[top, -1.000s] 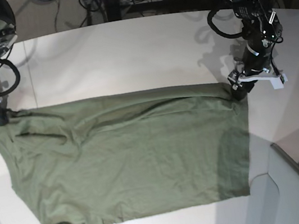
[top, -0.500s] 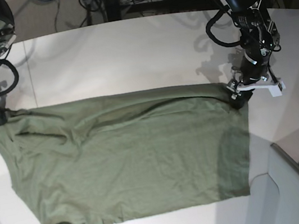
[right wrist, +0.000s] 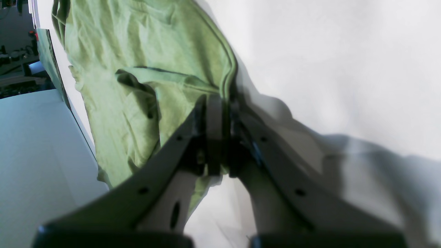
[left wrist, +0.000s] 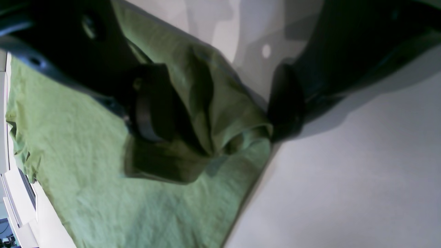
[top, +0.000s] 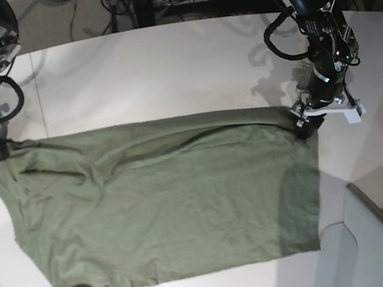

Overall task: Layout the t-shirt on the table in an organized manner, then fold the t-shirt properly
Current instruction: 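Hold both corners and pull them apart, stretching the shirt edge taut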

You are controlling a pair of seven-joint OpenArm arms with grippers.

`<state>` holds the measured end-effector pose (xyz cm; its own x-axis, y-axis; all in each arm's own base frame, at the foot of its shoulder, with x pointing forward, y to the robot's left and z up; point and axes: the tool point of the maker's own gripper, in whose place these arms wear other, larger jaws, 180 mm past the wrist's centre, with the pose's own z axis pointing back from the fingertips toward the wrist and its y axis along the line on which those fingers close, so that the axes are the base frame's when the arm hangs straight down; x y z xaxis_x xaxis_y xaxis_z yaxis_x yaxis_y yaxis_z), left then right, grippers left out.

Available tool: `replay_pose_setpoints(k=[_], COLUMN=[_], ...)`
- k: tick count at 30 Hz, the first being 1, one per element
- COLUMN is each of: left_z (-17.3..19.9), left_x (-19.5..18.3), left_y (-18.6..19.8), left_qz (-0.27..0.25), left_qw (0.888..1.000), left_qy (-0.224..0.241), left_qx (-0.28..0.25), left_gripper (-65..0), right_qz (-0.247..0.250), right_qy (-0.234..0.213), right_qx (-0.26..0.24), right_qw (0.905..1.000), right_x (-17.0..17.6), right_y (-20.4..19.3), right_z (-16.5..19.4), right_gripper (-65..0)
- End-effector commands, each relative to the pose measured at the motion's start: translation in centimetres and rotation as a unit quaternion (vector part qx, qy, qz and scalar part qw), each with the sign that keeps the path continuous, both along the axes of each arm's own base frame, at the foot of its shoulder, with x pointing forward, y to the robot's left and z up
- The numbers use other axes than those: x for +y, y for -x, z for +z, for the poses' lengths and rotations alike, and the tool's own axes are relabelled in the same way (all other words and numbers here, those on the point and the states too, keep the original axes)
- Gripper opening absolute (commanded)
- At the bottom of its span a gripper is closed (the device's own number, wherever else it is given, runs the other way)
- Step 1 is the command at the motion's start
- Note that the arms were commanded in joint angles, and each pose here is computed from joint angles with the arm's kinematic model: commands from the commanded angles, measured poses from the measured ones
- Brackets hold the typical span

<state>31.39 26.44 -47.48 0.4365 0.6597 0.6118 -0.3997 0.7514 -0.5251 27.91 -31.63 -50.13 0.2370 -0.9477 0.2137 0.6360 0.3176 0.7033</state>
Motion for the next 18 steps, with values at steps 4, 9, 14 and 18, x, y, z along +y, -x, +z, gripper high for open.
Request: replay_pose_setpoints(k=[4, 9, 14, 18], left_z=[0.1, -0.2, -0.2, -1.3], left_x=[0.5, 0.9, 0.9, 0.4], left_y=[-0.1, 0.1, 0.1, 0.0], left_qz=[0.002, 0.014, 0.015, 0.017], left_qw=[1.0, 1.0, 1.0, 0.999], left_qy=[-0.004, -0.005, -0.005, 0.011], left_qx=[0.009, 0.019, 0.019, 0.032], left_gripper=[-38.5, -44.6, -47.7, -65.0], right_qz=[-0.003, -0.003, -0.003, -0.002], right_qy=[0.012, 0.011, 0.011, 0.011], right_qx=[-0.005, -0.005, -0.005, -0.004], right_qw=[0.9999, 0.9999, 0.9999, 0.9999], right_x=[-1.0, -1.0, -1.0, -1.0], right_y=[-0.4, -0.4, -0.4, -0.4], right_z=[0.7, 0.7, 0.7, 0.7], right_gripper=[-64.4, -64.4, -64.4, -64.2])
